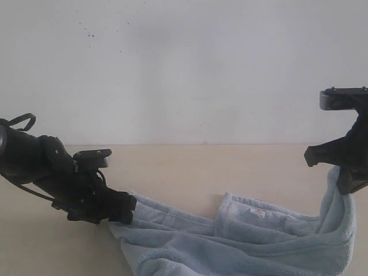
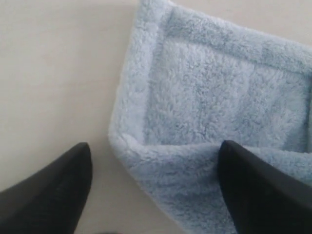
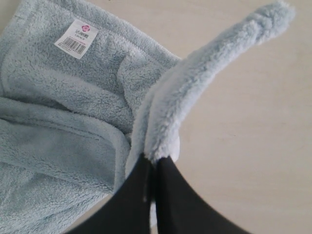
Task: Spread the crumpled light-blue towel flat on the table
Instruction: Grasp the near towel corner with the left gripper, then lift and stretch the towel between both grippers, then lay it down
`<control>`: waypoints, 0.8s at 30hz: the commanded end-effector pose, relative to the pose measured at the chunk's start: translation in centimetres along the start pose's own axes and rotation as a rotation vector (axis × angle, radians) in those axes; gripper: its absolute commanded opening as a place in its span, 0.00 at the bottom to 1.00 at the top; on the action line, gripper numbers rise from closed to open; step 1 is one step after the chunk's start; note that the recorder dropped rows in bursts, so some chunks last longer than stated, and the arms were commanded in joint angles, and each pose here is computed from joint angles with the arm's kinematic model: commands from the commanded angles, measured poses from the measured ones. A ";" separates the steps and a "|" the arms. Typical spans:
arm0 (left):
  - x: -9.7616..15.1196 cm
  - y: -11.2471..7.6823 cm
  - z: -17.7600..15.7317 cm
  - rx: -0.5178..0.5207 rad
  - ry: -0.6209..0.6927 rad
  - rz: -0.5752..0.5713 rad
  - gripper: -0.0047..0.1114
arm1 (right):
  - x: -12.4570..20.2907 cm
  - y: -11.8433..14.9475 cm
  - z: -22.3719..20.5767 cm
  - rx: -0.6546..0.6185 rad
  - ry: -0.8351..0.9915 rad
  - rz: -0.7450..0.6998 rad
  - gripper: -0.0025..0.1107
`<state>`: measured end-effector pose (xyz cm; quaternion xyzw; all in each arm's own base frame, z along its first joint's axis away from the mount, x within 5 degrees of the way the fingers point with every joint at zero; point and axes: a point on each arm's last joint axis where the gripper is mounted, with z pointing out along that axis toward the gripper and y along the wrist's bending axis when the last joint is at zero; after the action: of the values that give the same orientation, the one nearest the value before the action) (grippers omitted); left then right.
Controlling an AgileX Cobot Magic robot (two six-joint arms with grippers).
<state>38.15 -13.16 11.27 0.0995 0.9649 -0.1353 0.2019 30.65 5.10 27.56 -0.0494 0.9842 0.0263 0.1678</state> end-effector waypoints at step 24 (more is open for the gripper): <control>-3.6 -2.8 -11.2 0.059 -0.272 0.109 0.07 | -0.6 0.1 -0.5 -0.014 -0.090 -0.027 0.02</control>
<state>37.46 -13.20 19.79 0.1305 0.9321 -0.1588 0.2982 30.94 5.38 27.69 -0.0544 0.9803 0.0405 0.1856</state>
